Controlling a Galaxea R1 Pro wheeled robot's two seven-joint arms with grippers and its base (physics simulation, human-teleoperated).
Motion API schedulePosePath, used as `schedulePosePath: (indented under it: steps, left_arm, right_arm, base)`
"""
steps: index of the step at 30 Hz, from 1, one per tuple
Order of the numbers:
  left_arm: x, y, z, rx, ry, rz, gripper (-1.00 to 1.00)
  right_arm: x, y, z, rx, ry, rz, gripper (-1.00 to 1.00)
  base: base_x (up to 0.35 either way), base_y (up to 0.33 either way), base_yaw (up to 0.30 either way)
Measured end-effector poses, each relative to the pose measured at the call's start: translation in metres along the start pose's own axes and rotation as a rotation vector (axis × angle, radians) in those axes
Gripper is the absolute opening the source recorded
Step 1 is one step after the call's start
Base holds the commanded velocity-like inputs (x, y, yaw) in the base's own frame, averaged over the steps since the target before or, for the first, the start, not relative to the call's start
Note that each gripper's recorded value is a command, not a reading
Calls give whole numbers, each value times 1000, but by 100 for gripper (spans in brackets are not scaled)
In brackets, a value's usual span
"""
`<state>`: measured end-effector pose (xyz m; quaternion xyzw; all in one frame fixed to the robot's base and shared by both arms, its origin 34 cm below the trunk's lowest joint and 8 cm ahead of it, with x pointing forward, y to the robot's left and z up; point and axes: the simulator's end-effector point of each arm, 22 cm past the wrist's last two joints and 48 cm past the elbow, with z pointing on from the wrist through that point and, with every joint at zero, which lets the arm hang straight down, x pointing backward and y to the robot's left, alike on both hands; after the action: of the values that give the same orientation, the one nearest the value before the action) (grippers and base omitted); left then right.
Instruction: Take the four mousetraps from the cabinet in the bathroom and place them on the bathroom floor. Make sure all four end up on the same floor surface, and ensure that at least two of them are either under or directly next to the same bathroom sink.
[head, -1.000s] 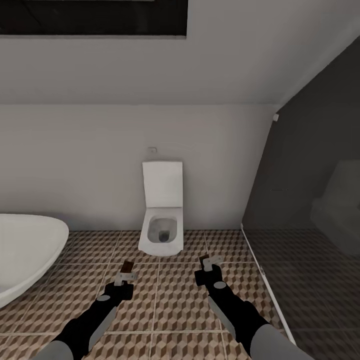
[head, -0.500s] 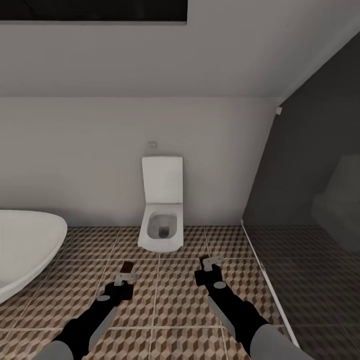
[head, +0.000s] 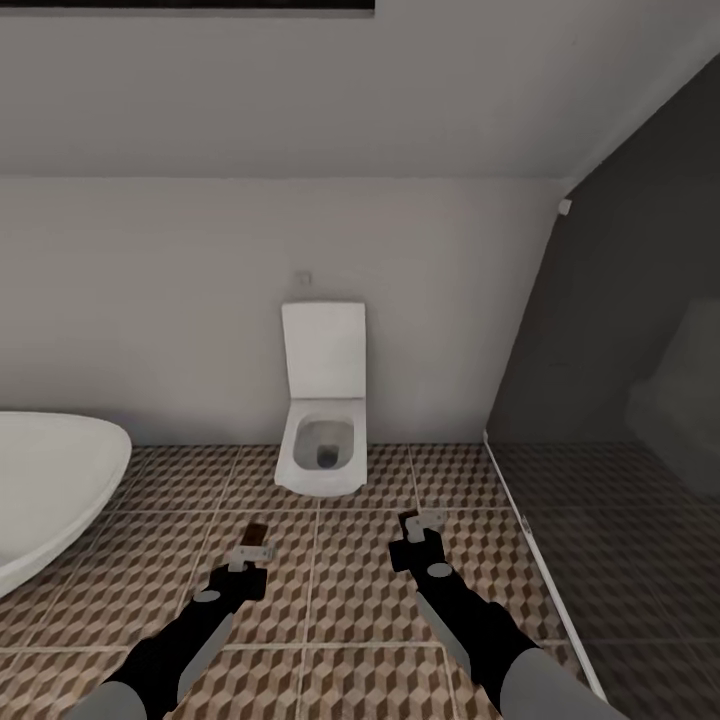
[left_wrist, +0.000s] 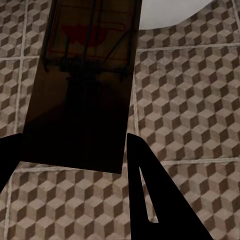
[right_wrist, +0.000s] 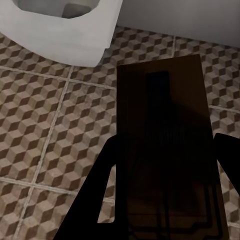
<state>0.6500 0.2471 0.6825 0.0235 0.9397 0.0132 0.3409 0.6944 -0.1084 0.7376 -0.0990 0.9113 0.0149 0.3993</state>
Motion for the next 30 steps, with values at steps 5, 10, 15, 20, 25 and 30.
schedulePosePath:
  steps: [5,10,15,20,25,30]
  left_arm:
    - [7,-1,7,1,6,0,-100]
    - [10,-3,14,5,3,-1,-100]
    - [-16,-13,17,28,-73,-11,-100]
    - [-27,-18,21,41,-109,-12,-100]
    - [-25,-18,27,42,-115,-11,-100]
    - [-17,-18,35,42,-108,-13,-100]
  right_arm:
    - [8,1,7,-1,8,1,-100]
    - [16,1,14,-3,15,3,-100]
    - [25,3,20,-6,21,4,-100]
    - [33,3,27,-6,28,4,-100]
    - [41,4,34,-7,31,6,-100]
    - [46,4,41,-8,26,10,-100]
  base:
    - [0,0,0]
    - [0,0,0]
    - [0,0,0]
    - [0,0,0]
    - [0,0,0]
    - [0,0,0]
